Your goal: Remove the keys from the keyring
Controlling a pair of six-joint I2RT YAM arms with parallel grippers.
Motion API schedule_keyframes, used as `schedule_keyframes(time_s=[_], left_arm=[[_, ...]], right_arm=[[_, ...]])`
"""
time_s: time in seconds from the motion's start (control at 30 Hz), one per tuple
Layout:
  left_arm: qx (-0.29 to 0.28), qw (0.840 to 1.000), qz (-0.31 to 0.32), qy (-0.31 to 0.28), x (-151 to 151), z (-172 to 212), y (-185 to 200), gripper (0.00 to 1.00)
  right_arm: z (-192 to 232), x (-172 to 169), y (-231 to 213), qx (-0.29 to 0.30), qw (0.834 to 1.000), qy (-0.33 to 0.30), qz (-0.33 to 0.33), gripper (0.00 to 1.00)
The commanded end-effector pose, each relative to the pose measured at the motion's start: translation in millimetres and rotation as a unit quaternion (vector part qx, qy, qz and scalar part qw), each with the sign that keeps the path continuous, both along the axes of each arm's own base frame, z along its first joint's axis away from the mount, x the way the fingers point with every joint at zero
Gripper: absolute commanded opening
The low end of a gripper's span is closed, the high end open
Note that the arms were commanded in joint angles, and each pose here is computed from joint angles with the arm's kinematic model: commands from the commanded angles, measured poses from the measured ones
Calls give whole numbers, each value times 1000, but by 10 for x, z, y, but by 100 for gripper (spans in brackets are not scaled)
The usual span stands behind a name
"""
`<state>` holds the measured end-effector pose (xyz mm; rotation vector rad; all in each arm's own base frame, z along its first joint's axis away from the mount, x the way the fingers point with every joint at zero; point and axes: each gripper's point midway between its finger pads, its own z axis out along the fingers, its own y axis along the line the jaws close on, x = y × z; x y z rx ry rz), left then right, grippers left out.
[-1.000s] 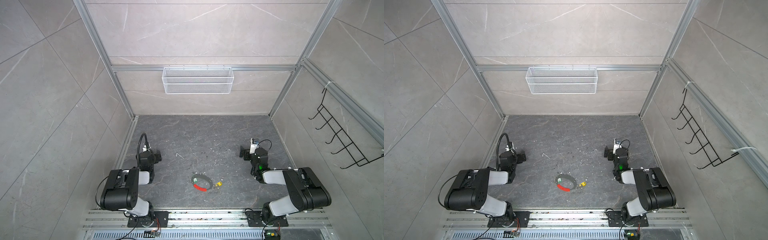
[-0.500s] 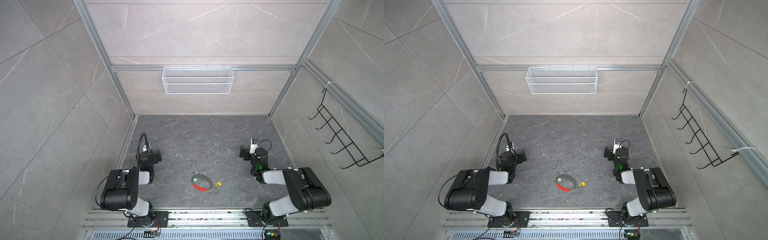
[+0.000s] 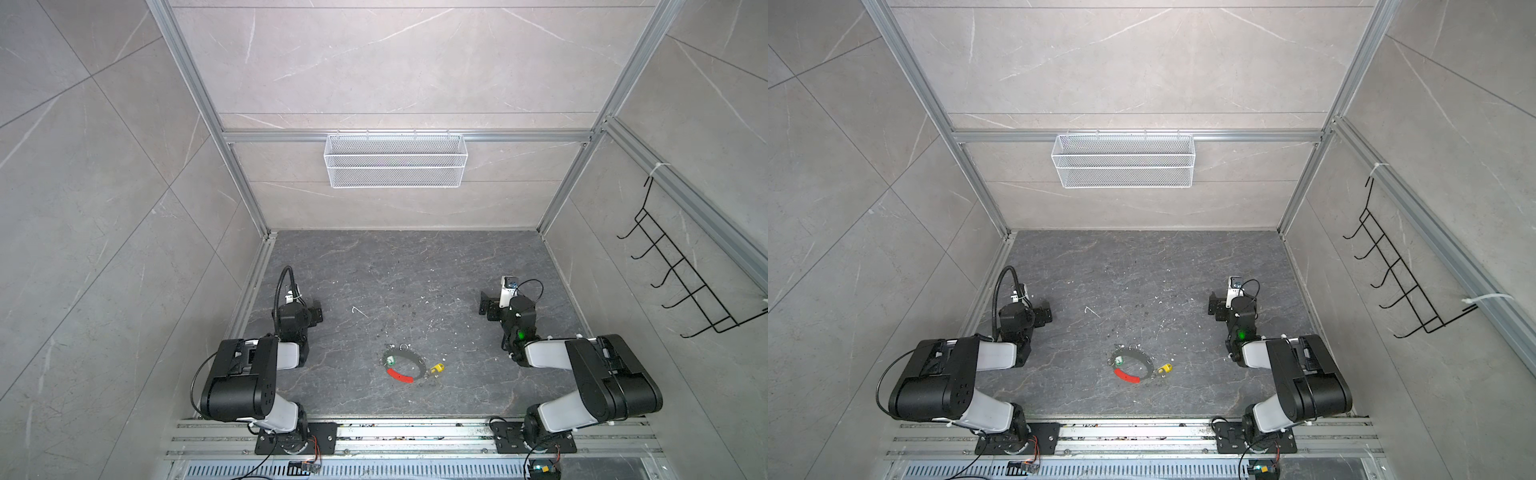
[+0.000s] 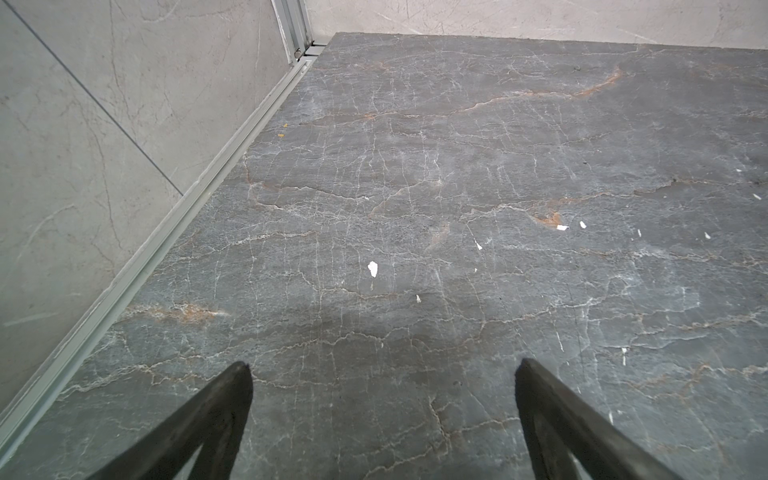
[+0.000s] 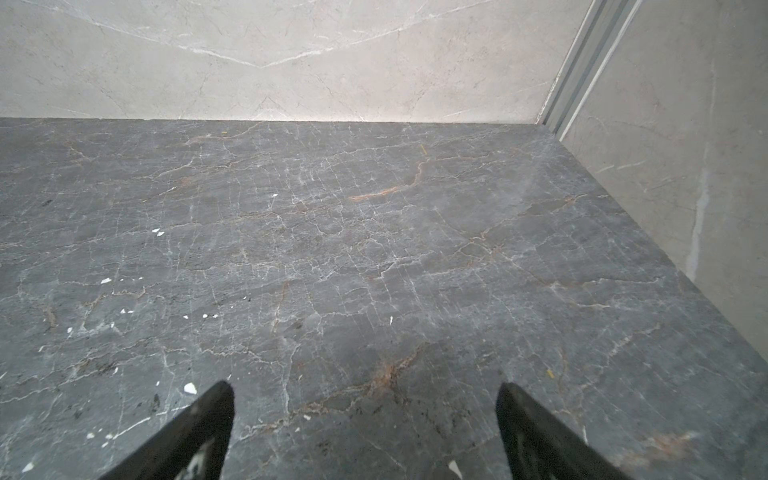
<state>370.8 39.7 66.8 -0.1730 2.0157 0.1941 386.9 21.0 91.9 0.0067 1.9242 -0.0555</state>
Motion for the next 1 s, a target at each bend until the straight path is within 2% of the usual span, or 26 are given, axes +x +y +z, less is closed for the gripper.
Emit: schedule_keyframes(time_s=[0.0,0.27,0.43,0.53,0.6,0.67,0.7,0.73,0.77,0.8,0.83,0.87,0.9,0.93,0.97], left_arm=[[-3,999,4,-40,100,210,22,100],[-2,999,5,-43,93,221,23,100],[-3,1000,7,-24,114,454,21,100],[-7,1000,17,-21,125,679,50,100],[-33,998,40,-41,132,867,84,100],[-81,992,59,-72,149,1074,82,100],[-107,988,65,-88,169,1168,70,100],[-143,982,70,-106,185,1266,46,100],[-185,973,81,-113,174,1322,27,100],[-225,962,109,-109,119,1317,49,100],[-275,942,161,-103,22,1281,116,100],[-316,915,237,-84,-153,1156,227,100],[-341,889,296,-77,-301,1081,321,100],[-356,877,312,-86,-349,1090,346,100],[-361,882,289,-97,-313,1135,303,100]], right_arm=[[-1,8,15,-6,1000,-3,7,99],[99,10,-53,-7,1000,-7,-14,99],[316,4,-82,-15,999,18,-23,99],[506,-41,-155,0,998,18,-53,99],[655,-93,-175,9,998,4,-66,99],[788,-166,-321,35,992,-3,-122,99],[804,-208,-413,65,984,-2,-163,99],[788,-297,-545,113,967,9,-229,99],[673,-507,-697,160,933,49,-318,100],[623,-617,-751,182,913,75,-358,100],[606,-492,-594,174,932,105,-299,100],[588,-389,-428,169,947,126,-242,99],[542,-359,-331,178,949,141,-217,96],[505,-344,-241,192,950,147,-197,96],[486,-336,-166,206,951,147,-177,95]])
